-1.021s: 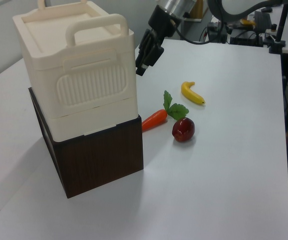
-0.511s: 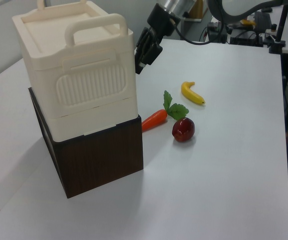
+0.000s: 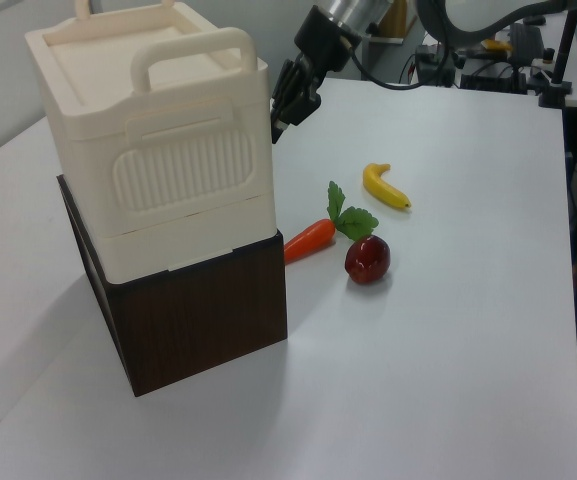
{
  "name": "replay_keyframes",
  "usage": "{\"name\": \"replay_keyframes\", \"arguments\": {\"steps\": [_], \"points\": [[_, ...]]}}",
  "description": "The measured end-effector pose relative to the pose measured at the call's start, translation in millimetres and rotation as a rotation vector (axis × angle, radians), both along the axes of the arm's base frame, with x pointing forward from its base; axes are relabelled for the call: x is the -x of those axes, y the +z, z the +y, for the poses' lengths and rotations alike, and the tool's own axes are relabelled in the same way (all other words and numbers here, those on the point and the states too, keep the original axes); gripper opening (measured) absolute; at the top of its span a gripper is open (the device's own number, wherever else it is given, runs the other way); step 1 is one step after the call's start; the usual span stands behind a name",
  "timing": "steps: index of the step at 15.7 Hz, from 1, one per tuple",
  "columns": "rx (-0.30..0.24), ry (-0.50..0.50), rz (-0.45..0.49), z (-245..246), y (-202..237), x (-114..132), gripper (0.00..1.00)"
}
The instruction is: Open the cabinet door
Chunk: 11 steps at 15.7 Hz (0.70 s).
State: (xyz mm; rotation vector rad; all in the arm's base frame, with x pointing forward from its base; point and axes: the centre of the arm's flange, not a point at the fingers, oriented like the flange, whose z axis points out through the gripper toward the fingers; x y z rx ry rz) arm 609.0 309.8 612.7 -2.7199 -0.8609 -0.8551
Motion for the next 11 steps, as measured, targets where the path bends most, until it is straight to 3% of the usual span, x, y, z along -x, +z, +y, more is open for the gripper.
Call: {"name": "replay_keyframes", "arguments": {"steps": [6,11], "points": [[0.009,0.0,0.017,-2.3,1.1,1.6,0.14],[0.047,-0.003,0.08,-17.6,9.0,9.1,0.14]]}}
